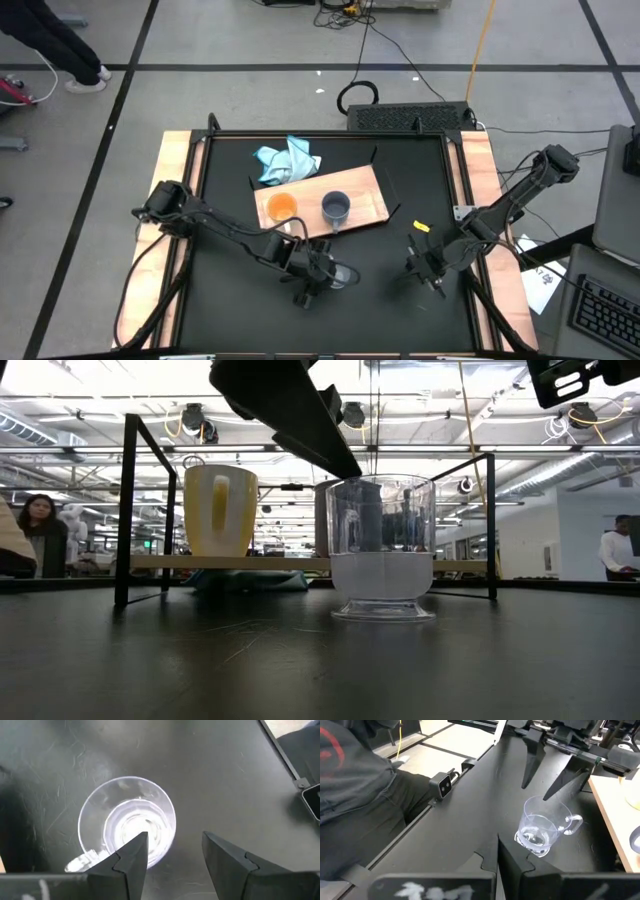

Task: Stack small to large cups/mugs on shelf
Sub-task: Put the transparent mug on the shelf

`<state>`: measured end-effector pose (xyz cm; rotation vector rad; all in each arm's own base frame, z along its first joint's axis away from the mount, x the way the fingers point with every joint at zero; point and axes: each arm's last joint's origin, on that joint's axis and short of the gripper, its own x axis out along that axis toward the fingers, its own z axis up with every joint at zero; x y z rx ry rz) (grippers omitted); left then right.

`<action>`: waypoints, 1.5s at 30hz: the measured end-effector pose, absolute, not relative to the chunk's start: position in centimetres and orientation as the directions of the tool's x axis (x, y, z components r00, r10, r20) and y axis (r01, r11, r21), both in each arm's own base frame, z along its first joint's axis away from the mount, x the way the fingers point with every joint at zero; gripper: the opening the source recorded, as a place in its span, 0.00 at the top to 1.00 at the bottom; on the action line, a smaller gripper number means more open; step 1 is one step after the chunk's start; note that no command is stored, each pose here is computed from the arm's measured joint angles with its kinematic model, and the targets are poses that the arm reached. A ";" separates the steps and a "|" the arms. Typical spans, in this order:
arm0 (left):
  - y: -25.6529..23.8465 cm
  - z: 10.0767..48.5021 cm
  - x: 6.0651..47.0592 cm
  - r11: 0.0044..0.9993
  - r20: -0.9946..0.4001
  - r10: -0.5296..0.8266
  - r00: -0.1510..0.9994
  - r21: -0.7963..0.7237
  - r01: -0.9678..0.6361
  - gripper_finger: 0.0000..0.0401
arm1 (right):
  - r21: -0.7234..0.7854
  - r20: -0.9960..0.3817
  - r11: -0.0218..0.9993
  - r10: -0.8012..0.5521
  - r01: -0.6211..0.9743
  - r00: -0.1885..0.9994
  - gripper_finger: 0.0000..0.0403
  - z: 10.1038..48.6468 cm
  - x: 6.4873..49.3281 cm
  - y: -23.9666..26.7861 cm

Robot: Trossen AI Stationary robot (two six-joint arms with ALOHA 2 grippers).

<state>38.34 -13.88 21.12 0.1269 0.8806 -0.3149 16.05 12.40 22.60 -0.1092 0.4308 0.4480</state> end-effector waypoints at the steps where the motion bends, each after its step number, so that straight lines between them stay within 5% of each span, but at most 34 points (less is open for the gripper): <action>1: -13.9 21.1 38.4 0.945 -0.773 -0.219 0.596 -0.016 0.326 0.53 | -0.010 -0.427 0.897 0.396 -0.442 0.813 1.00 22.6 16.1 12.4; 25: -13.1 19.1 39.4 0.932 -0.791 -0.217 0.573 0.006 0.361 0.54 | -0.009 -0.426 0.897 0.396 -0.442 0.814 1.00 22.6 16.1 12.4; 29: -13.2 19.5 39.8 0.934 -0.756 -0.236 0.611 -0.003 0.358 0.61 | -0.010 -0.426 0.897 0.396 -0.442 0.813 1.00 22.6 16.1 12.4; 37: -13.4 20.3 40.6 0.939 -0.669 -0.304 0.678 -0.089 0.333 0.97 | -0.009 -0.426 0.897 0.396 -0.442 0.813 1.00 22.6 16.1 12.4; 45: -13.4 20.3 40.6 0.943 -0.673 -0.300 0.676 -0.101 0.318 0.98 | -0.008 -0.427 0.897 0.396 -0.441 0.813 1.00 22.6 16.1 12.4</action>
